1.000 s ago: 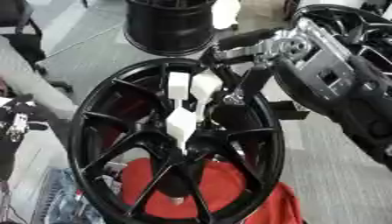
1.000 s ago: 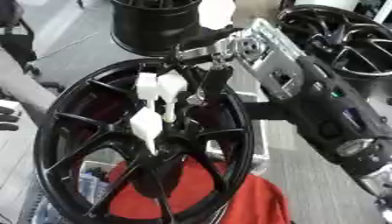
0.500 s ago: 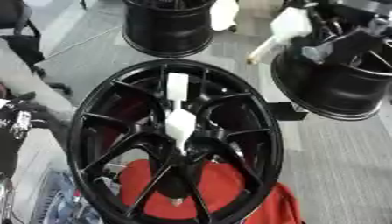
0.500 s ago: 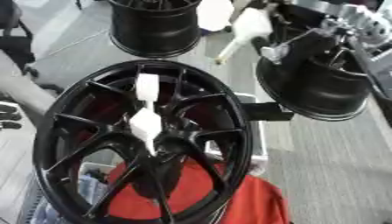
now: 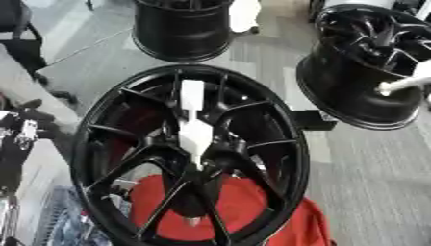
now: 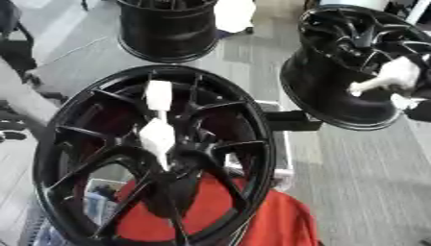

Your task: Pull the pin out of the wheel hub.

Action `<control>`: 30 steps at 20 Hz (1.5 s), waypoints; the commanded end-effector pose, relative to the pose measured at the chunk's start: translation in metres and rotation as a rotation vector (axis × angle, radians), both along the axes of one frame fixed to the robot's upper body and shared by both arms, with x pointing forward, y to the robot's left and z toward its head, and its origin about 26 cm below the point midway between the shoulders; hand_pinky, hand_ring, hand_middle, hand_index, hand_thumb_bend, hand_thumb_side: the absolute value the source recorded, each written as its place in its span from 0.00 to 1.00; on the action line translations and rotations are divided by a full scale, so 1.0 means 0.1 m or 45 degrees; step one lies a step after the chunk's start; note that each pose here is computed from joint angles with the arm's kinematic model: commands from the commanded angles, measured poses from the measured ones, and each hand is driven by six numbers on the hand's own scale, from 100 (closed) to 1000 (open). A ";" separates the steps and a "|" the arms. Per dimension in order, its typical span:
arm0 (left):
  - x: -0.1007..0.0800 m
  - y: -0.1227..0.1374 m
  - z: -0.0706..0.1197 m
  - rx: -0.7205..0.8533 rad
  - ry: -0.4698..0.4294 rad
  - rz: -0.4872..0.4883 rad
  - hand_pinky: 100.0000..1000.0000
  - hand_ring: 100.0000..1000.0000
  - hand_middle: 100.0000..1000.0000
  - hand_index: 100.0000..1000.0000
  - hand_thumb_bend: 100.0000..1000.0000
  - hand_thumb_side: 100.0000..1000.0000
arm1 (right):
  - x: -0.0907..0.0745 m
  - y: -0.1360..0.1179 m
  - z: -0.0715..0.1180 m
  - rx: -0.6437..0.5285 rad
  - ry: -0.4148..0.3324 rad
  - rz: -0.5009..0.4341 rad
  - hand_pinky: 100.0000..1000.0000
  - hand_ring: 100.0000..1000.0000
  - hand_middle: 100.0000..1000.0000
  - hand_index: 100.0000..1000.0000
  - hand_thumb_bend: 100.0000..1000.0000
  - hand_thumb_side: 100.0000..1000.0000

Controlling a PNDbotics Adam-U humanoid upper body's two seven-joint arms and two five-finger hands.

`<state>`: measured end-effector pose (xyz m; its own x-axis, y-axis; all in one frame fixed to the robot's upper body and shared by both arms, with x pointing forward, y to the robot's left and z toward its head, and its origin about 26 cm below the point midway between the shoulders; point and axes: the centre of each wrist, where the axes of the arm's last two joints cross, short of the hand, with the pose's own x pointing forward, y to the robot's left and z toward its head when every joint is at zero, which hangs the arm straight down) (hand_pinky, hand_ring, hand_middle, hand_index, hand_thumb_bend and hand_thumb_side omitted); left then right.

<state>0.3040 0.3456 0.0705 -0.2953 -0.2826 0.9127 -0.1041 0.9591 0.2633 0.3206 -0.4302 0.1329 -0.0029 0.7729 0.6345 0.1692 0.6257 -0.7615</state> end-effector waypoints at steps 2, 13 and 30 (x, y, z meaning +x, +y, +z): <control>0.00 0.03 0.08 0.014 -0.036 0.014 0.56 0.58 0.55 0.84 0.00 0.66 | -0.15 -0.18 -0.23 0.066 -0.146 -0.326 0.80 0.80 0.85 0.89 0.12 0.22; 0.00 0.00 0.06 0.004 -0.035 0.004 0.56 0.58 0.55 0.84 0.00 0.66 | -0.09 0.36 -0.32 0.310 -0.580 -0.422 0.71 0.76 0.83 0.87 0.02 0.25; 0.02 -0.05 0.07 -0.005 -0.048 -0.028 0.56 0.58 0.55 0.84 0.00 0.66 | -0.06 1.28 -0.24 0.655 -0.576 0.106 0.62 0.61 0.75 0.84 0.00 0.18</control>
